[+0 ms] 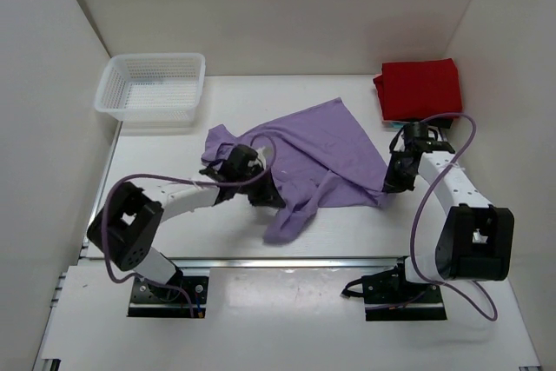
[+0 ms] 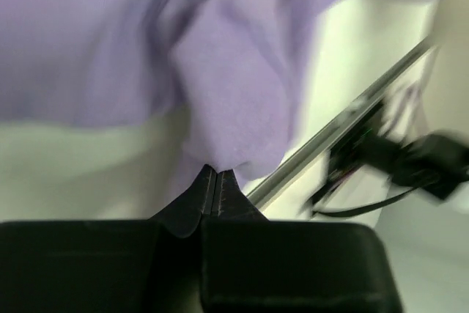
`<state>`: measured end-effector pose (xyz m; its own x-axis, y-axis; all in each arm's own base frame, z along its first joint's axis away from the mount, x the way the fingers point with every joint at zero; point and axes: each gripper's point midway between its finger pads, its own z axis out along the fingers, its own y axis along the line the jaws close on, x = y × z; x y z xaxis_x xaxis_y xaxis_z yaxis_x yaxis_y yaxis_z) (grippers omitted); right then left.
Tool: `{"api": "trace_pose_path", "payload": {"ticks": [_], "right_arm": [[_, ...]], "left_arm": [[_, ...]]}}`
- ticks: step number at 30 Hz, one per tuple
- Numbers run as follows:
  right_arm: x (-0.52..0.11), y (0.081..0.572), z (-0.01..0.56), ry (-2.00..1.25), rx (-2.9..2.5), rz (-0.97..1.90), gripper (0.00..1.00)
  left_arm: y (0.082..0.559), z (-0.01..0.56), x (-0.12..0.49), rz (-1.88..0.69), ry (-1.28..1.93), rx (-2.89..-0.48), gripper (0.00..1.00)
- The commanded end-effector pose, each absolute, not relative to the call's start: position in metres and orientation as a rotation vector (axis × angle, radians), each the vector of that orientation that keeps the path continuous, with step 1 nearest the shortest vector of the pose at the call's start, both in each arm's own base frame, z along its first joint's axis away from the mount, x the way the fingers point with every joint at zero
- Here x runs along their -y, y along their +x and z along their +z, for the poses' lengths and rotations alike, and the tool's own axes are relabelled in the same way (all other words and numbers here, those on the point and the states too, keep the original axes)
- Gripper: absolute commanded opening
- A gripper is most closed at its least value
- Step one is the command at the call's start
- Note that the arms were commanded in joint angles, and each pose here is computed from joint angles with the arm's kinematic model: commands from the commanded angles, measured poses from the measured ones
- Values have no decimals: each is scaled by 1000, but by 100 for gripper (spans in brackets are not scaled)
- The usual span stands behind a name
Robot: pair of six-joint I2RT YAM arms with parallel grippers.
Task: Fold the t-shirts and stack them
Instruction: Flatten out the tshirt
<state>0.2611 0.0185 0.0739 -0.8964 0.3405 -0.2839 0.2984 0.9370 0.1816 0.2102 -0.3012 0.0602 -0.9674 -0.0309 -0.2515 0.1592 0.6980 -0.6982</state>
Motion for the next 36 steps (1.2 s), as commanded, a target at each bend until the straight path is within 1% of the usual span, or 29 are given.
{"api": "trace_pose_path", "payload": {"ticks": [1,3,4,5,7,8,9,10,11,12,13,14,15,16,17,18,19,20,22,23,25,27,31,33,34,36], "right_arm": [[-13,293,121,483,-2624,229,0],[-9,319,155,500,-2520,255,1],[-11,335,180,487,-2457,302,1],[-10,344,191,496,-2429,307,0],[-5,384,271,429,-2249,336,0],[-3,395,285,426,-2225,331,0],[-1,408,338,386,-2104,326,0],[2,418,372,368,-2027,323,0],[2,419,397,353,-1969,334,0],[5,421,421,343,-1907,334,0],[4,420,435,341,-1868,341,0],[5,415,448,334,-1837,332,0],[7,413,449,343,-1834,315,0],[6,407,450,343,-1831,304,0],[9,405,439,356,-1859,289,0],[8,397,430,358,-1885,287,0],[8,389,429,357,-1885,268,0],[4,387,425,348,-1899,260,0],[4,369,448,327,-1833,188,0],[-2,363,459,298,-1807,189,1],[9,353,476,317,-1748,127,0],[14,349,494,327,-1687,131,0],[8,367,500,297,-1680,171,0],[3,387,487,300,-1712,226,0],[0,391,490,295,-1706,242,0],[-2,416,474,287,-1748,246,0]], "left_arm": [[277,170,305,-1146,75,-2367,0],[313,203,294,-1140,15,-2299,0],[331,243,297,-1168,34,-2202,0],[352,246,287,-1149,-15,-2205,0],[402,329,273,-1153,-15,-2032,0],[429,377,266,-1132,0,-1922,0],[450,375,257,-1082,-17,-1946,0],[470,413,245,-1050,-30,-1879,0],[482,435,229,-1029,-50,-1829,0],[480,488,216,-1016,-45,-1709,0],[482,510,200,-997,-82,-1668,0],[485,513,183,-983,-121,-1671,0],[481,516,175,-981,-122,-1665,0],[479,503,163,-956,-145,-1699,0],[455,527,157,-944,-116,-1635,0],[461,489,152,-912,-161,-1711,0],[448,489,146,-899,-169,-1670,0],[423,510,138,-886,-165,-1612,0],[407,506,126,-834,-192,-1609,0],[399,510,119,-803,-201,-1603,0],[390,529,112,-772,-196,-1577,0],[384,540,115,-794,-192,-1569,0],[398,533,123,-868,-203,-1583,0],[421,514,132,-906,-206,-1632,0],[426,513,134,-919,-200,-1634,0],[453,502,132,-915,-212,-1657,0]]}}
